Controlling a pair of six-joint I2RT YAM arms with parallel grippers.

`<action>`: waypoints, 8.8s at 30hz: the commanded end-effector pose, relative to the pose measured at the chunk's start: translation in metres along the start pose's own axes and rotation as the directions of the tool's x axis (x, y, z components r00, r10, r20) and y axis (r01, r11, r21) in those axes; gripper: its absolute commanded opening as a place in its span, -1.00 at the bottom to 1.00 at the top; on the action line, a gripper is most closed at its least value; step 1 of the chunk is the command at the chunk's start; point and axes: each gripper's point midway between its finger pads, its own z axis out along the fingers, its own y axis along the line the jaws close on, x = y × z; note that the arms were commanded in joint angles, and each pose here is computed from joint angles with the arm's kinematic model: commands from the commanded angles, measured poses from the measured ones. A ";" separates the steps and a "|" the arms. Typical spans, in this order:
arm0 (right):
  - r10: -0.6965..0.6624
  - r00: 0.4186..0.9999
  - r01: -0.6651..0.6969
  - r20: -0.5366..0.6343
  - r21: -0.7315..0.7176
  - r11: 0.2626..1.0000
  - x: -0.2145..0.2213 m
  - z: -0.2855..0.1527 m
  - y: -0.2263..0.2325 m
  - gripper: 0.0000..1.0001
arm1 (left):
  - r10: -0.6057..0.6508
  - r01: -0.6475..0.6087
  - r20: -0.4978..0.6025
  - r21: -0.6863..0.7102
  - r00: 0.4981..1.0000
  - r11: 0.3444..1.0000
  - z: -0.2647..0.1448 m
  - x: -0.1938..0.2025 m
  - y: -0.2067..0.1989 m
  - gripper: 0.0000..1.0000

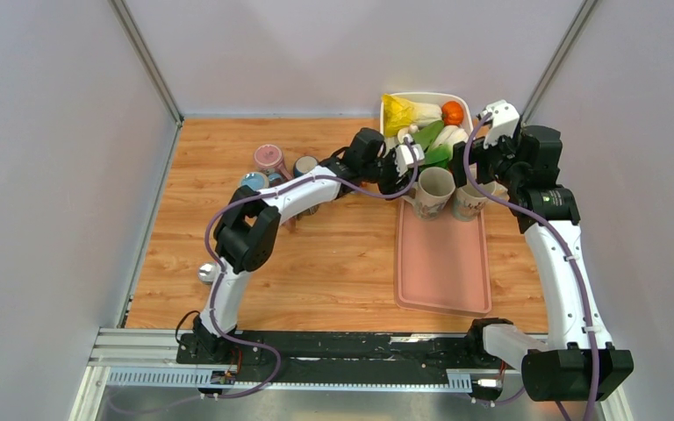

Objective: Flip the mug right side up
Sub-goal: Place the cup on the tray, then move the cup to the center of the board, then turn over the cup at the center of the board.

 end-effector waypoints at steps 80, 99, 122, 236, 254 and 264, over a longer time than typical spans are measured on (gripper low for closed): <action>-0.464 0.885 0.419 0.040 -0.504 0.756 0.009 0.125 0.227 1.00 | -0.915 0.664 0.046 -0.703 0.400 0.255 -0.376 0.195 0.081 0.43; -0.468 0.883 0.411 0.021 -0.518 0.750 0.023 0.117 0.226 1.00 | -0.911 0.592 -0.039 -0.748 0.411 0.300 -0.416 0.190 0.014 0.00; -0.488 0.872 0.435 0.033 -0.509 0.743 0.025 0.111 0.221 1.00 | -0.875 0.758 0.135 -0.572 0.465 0.314 -0.369 0.161 0.098 0.33; -0.435 0.897 0.290 0.078 -0.846 0.447 0.165 0.127 0.361 0.54 | -0.666 0.635 0.149 -0.507 0.731 0.583 -0.374 0.062 -0.010 0.20; -0.486 0.872 0.289 0.059 -0.864 0.413 0.194 0.128 0.358 -0.87 | -0.390 0.434 0.206 -0.563 0.898 0.703 -0.390 0.052 -0.010 0.20; -0.492 0.871 0.151 0.004 -0.954 0.258 0.149 0.075 0.311 -1.00 | 0.024 0.006 0.050 -0.532 0.998 0.847 -0.381 0.049 -0.036 0.24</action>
